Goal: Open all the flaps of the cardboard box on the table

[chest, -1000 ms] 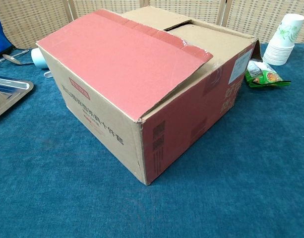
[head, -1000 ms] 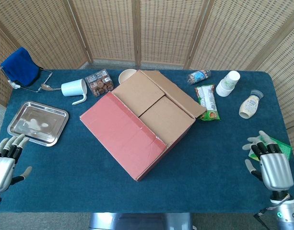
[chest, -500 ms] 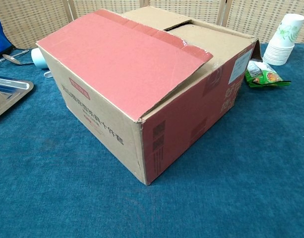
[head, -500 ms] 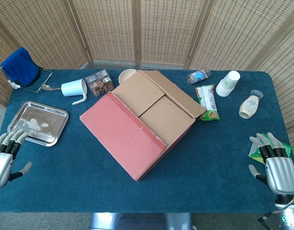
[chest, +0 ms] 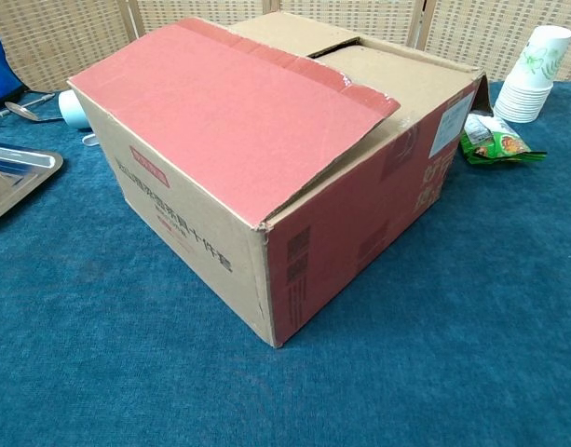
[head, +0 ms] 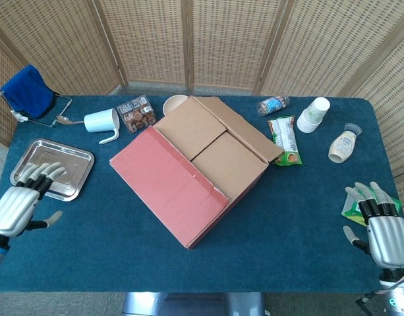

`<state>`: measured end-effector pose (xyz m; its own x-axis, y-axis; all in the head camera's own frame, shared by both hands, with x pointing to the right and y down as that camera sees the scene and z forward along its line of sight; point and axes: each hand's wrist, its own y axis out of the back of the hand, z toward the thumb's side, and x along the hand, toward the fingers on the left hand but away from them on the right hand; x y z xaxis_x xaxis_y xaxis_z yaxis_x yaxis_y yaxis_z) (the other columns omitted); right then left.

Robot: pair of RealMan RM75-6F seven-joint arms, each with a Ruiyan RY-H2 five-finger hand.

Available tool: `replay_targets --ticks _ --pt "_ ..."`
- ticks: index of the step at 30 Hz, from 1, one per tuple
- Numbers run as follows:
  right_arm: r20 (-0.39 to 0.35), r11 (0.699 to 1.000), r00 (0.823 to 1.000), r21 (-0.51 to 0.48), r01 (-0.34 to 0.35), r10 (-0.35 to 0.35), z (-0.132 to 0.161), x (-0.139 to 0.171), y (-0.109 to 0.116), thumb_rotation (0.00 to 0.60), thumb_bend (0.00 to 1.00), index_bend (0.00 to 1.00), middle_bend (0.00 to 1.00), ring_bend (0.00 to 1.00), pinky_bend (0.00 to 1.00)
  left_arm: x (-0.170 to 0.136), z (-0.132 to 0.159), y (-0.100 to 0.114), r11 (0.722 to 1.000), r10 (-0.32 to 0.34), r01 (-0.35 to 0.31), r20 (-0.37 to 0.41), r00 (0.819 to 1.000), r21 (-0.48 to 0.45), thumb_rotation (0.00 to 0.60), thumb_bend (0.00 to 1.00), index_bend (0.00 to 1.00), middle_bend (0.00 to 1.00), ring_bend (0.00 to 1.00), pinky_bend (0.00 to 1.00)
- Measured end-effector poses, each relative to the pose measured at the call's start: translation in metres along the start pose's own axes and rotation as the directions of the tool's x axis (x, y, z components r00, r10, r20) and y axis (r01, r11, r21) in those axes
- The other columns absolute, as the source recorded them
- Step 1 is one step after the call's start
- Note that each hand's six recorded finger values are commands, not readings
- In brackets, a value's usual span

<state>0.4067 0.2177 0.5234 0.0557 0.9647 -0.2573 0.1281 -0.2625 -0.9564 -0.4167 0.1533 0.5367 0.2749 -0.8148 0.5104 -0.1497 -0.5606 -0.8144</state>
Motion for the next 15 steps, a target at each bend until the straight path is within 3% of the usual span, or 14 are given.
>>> replay_targets --ticks 8,15 --pt "-0.005 1.000 1.000 -0.008 -0.003 0.003 0.001 0.000 0.000 0.600 0.20 0.18 0.13 0.00 0.15 0.045 0.033 0.019 0.980 -0.118 0.130 0.085 0.989 -0.151 0.600 0.04 0.00 0.00 0.00 0.00" --pt "0.001 1.000 1.000 -0.016 -0.004 0.004 -0.001 0.000 0.000 0.600 0.20 0.18 0.13 0.00 0.16 0.075 0.053 0.028 0.950 -0.146 0.174 0.121 0.982 -0.260 0.600 0.04 0.00 0.00 0.00 0.00"
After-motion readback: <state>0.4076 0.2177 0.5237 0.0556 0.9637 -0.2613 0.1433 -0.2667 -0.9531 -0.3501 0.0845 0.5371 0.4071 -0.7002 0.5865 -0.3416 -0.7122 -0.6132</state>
